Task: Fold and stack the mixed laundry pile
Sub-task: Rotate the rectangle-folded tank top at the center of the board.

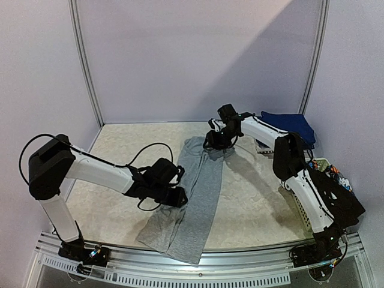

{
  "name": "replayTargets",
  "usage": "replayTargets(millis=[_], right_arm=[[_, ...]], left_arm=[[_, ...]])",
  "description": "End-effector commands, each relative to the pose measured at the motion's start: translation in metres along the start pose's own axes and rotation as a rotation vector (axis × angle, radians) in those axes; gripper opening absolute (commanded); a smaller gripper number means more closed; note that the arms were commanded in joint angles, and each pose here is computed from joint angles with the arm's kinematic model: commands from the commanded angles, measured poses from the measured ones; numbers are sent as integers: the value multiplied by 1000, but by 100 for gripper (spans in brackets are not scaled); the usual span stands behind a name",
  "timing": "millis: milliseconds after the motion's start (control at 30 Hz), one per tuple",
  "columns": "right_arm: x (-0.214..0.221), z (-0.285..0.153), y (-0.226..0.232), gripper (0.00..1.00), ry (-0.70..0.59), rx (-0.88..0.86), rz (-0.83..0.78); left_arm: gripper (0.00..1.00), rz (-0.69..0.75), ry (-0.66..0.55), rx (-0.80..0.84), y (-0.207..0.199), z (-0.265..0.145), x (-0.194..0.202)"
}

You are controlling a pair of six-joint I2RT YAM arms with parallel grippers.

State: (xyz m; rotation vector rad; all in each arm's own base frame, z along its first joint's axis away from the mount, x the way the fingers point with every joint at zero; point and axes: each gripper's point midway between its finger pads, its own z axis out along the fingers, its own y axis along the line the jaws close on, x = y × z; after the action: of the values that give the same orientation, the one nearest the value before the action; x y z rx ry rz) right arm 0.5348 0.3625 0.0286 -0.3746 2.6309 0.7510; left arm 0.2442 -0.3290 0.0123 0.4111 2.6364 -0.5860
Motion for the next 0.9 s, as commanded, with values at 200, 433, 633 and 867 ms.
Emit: replayTargets(millis=[200, 433, 633, 867], right_arm=[[-30, -17, 37, 64, -126, -95, -173], [-65, -94, 87, 72, -264, -159, -270], [-40, -115, 90, 83, -249, -49, -237], [69, -149, 95, 86, -207, 136, -178]], left_arm=[[34, -24, 94, -18, -23, -3, 25], [47, 56, 0, -192, -2, -50, -4], [68, 80, -15, -310, 32, -95, 9], [68, 76, 72, -316, 54, -124, 57]])
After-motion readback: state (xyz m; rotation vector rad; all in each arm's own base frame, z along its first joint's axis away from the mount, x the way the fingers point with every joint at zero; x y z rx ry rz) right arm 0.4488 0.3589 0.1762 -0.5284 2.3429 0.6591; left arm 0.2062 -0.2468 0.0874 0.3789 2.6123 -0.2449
